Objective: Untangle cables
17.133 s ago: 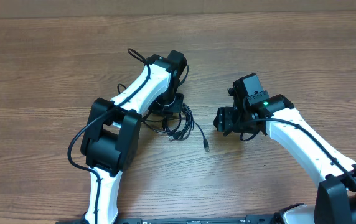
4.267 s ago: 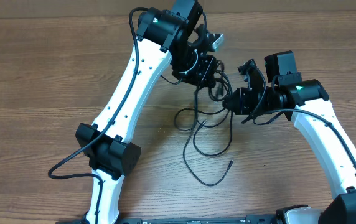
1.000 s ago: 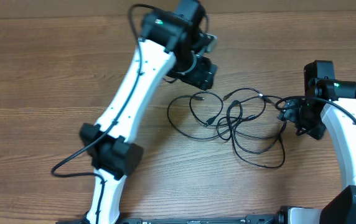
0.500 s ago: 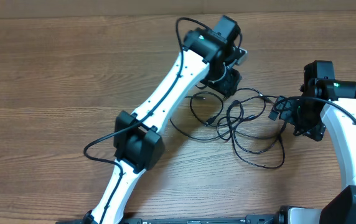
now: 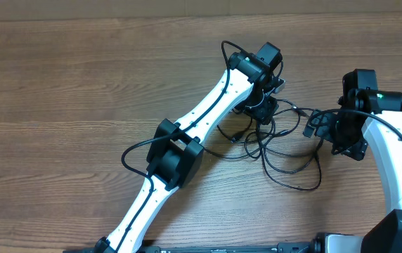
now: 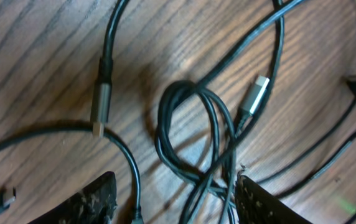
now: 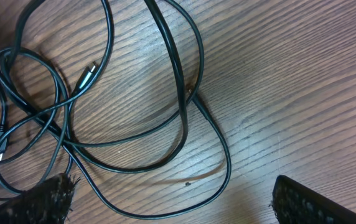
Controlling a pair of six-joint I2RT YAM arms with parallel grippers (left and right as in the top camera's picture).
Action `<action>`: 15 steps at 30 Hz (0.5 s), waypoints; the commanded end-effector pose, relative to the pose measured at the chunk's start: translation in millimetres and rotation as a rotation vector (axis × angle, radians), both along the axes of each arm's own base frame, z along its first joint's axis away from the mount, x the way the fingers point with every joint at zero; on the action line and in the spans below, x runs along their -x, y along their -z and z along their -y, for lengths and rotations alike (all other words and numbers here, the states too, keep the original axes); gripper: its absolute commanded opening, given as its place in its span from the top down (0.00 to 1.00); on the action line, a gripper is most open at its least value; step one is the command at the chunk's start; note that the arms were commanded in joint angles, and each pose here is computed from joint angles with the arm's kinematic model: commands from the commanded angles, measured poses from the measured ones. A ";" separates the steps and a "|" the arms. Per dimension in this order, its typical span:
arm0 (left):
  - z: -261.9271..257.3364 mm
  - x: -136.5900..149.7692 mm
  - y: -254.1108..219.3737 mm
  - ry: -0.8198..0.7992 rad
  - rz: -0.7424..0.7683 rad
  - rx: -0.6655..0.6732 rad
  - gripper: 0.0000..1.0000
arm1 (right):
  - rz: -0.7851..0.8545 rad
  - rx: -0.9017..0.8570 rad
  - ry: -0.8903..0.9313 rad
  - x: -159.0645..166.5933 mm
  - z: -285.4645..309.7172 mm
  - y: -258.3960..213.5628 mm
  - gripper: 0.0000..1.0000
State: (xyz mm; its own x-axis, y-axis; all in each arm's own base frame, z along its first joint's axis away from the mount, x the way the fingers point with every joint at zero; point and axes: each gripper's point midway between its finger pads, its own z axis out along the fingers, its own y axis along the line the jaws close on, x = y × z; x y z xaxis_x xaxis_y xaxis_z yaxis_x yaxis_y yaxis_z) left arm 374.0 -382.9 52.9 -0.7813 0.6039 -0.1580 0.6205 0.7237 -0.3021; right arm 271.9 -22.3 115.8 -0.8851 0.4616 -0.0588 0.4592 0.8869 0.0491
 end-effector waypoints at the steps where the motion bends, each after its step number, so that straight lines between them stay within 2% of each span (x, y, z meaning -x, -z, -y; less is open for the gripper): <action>1: 7.2 3.8 14.1 0.032 -0.005 -0.003 0.39 | 0.006 -0.008 -0.010 -1.1 -2.1 -1.1 0.00; 9: 18.0 9.7 36.5 0.042 -0.019 -0.013 0.37 | 0.001 -0.009 -0.010 0.1 -2.2 -1.0 0.00; 15: 23.9 10.4 38.1 0.051 0.001 -0.012 0.41 | -0.003 -0.010 -0.010 1.1 -2.3 -0.9 0.00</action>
State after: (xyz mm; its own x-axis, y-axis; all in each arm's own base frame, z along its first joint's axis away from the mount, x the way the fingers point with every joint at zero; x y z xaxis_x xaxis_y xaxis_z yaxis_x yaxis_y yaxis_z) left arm 366.0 -403.9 24.1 -0.7574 0.6335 -0.1585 0.6480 0.6992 -0.3018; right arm 270.6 -22.0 115.7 -0.8856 0.4613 -0.0536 0.4591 0.8871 0.0478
